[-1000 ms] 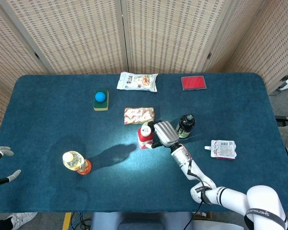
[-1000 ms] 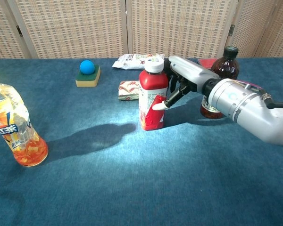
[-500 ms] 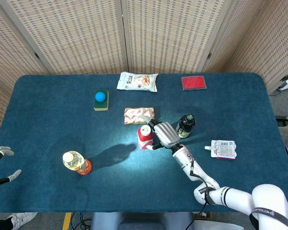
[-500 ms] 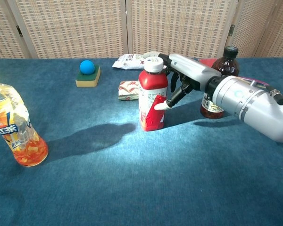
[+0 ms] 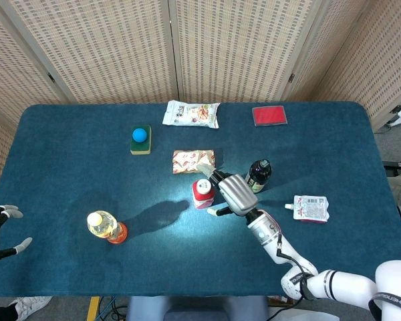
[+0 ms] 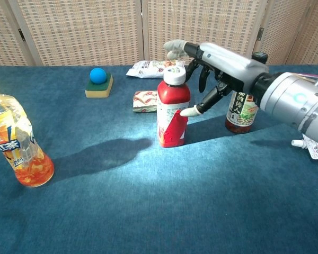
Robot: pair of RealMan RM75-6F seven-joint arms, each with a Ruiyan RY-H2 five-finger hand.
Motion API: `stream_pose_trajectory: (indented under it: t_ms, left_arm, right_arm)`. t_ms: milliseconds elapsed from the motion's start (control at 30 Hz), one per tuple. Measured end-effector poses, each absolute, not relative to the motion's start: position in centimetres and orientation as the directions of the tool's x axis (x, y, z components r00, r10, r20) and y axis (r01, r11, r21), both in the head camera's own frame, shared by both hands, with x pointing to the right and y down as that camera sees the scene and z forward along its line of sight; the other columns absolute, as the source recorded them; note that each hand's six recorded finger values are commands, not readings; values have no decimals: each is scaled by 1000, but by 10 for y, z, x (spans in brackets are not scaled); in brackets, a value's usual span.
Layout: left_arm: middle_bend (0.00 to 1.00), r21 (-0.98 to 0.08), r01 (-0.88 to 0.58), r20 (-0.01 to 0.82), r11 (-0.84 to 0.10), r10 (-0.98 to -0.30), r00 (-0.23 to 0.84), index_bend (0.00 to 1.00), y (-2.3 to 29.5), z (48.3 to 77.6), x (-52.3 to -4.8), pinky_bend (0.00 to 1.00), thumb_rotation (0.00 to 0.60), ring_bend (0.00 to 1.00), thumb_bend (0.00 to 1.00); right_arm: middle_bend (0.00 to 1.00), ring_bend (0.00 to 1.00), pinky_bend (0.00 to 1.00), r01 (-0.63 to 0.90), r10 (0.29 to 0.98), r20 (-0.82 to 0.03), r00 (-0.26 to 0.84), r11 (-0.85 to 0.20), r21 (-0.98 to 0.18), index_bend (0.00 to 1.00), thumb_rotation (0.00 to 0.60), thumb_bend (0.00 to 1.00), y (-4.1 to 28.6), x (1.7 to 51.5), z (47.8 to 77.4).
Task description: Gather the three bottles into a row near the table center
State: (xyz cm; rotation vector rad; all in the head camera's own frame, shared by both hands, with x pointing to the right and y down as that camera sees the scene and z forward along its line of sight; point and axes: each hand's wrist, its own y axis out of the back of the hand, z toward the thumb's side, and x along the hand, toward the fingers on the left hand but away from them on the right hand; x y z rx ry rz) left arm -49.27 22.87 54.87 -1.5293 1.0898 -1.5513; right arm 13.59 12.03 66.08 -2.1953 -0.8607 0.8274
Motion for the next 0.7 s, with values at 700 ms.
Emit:
stream_pose_trajectory:
  t_ms: [700]
  left_arm:
    - [323, -899, -56, 437, -434, -898, -52, 408, 232, 558, -485, 542, 600, 344, 63]
  right_arm:
    - [221, 305, 502, 295, 800, -248, 546, -461, -837, 109, 600, 0, 151, 209, 602]
